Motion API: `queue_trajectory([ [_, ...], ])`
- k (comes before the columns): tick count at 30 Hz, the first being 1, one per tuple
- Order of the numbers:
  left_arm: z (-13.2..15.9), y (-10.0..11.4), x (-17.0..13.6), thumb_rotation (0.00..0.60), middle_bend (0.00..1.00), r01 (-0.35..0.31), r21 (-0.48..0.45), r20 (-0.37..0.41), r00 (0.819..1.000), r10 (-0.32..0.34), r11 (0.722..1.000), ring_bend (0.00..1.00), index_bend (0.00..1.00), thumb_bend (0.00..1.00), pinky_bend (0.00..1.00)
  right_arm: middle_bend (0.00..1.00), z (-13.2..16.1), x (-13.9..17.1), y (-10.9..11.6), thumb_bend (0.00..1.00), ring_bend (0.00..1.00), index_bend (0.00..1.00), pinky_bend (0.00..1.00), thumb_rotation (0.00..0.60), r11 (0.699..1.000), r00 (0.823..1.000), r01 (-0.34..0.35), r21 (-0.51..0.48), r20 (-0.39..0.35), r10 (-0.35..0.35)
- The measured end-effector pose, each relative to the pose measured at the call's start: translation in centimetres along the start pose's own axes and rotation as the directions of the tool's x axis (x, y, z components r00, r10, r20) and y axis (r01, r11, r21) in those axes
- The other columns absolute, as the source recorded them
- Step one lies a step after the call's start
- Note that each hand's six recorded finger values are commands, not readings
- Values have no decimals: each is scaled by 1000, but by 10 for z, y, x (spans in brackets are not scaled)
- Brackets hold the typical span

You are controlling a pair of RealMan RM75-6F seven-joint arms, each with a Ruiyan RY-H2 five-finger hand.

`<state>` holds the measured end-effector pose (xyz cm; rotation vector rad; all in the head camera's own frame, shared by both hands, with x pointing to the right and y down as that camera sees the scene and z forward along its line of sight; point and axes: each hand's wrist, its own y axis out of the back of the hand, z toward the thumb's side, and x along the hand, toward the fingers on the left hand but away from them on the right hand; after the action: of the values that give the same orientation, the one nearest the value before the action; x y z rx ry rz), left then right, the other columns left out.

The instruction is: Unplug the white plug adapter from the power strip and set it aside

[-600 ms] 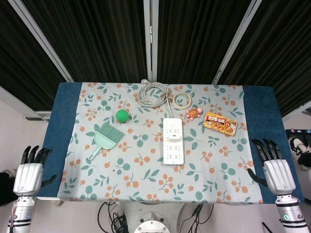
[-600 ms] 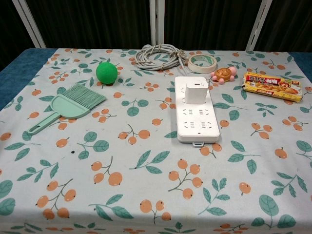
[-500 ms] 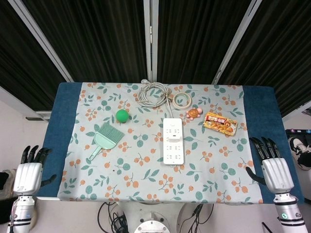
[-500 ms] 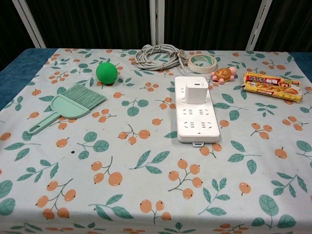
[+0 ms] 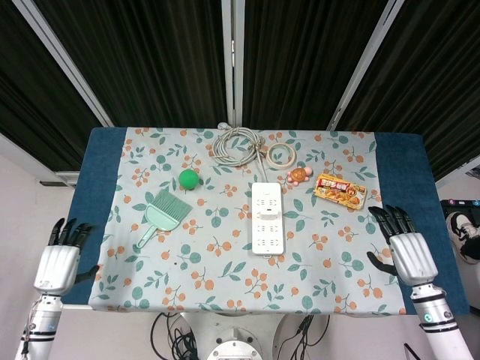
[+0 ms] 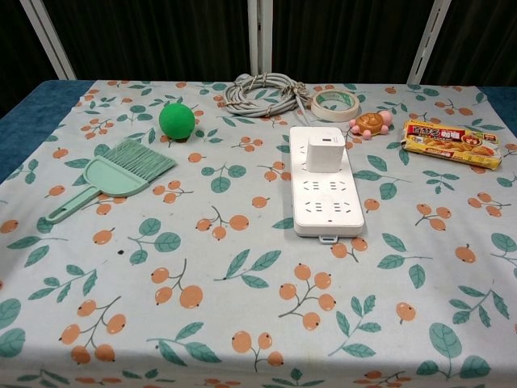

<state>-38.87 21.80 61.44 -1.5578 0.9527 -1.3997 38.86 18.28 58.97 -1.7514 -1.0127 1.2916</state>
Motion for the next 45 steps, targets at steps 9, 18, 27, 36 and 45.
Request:
queue_trajectory([
  [9, 95, -9, 33, 600, 207, 59, 1, 392, 918, -55, 998, 84, 242, 126, 58, 147, 43, -60, 2, 223, 0, 0, 51, 600, 994, 981, -105, 37, -157, 110],
  [18, 199, -39, 57, 600, 217, 149, 79, 677, 717, -163, 986, 91, 247, 151, 88, 165, 115, -124, -25, 214, 0, 0, 62, 600, 965, 922, -221, 138, -293, 253],
  [27, 274, -67, 83, 600, 198, 194, 123, 775, 594, -217, 973, 91, 211, 153, 88, 181, 150, -159, -61, 215, 0, 0, 81, 600, 936, 896, -260, 235, -302, 325],
  [36, 314, -81, 96, 600, 194, 224, 134, 807, 541, -237, 965, 90, 186, 153, 91, 191, 149, -172, -87, 215, 13, 0, 90, 600, 916, 891, -302, 263, -264, 369],
  [45, 332, -92, 111, 600, 172, 229, 132, 805, 543, -239, 964, 90, 137, 152, 114, 210, 148, -185, -106, 216, 28, 63, 109, 600, 907, 888, -310, 285, -254, 384],
])
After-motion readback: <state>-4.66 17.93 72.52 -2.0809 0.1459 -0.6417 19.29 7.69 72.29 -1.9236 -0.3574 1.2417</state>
